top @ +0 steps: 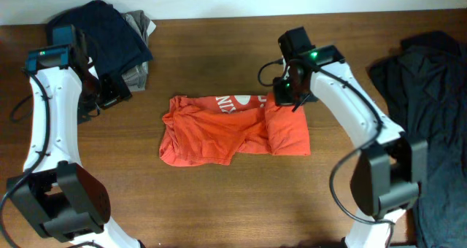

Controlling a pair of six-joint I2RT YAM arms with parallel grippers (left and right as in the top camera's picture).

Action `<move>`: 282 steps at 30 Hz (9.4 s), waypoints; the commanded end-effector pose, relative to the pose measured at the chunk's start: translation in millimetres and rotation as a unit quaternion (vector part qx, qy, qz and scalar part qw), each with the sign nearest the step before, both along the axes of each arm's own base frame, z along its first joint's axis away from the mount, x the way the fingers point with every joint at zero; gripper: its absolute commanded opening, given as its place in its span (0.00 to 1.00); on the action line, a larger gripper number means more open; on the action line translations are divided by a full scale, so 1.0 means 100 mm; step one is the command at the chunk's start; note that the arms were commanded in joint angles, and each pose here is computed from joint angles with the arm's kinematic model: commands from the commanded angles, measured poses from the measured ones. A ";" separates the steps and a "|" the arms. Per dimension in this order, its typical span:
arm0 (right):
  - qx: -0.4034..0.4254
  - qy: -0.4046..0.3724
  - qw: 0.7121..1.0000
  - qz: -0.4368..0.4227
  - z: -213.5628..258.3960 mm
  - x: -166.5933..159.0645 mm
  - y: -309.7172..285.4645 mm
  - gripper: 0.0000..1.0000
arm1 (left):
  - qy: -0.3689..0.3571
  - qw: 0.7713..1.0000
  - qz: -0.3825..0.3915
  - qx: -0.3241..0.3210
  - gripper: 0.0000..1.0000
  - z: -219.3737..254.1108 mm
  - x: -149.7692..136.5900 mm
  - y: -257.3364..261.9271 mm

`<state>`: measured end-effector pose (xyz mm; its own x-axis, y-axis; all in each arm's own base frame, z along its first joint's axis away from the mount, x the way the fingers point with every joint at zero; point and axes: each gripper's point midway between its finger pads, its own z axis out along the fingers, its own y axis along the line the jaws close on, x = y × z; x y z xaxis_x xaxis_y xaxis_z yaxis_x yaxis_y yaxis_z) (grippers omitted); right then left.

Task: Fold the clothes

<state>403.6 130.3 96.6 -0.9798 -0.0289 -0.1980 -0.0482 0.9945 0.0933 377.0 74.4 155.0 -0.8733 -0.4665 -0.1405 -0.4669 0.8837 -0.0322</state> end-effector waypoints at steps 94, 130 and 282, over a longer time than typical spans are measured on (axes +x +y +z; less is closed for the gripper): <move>0.087 0.023 0.987 0.131 1.29 -1.28 0.57 0.95 | 0.018 0.935 -0.200 -0.291 0.98 -1.72 -0.39 -1.41; 0.065 -0.169 0.977 0.111 2.30 -1.89 0.08 0.99 | 0.088 0.960 -0.188 -0.191 0.01 -1.84 -0.47 -1.11; 0.012 -0.094 0.989 0.110 1.82 -1.64 0.18 0.99 | 0.097 0.967 -0.235 -0.027 0.55 0.02 0.09 -1.96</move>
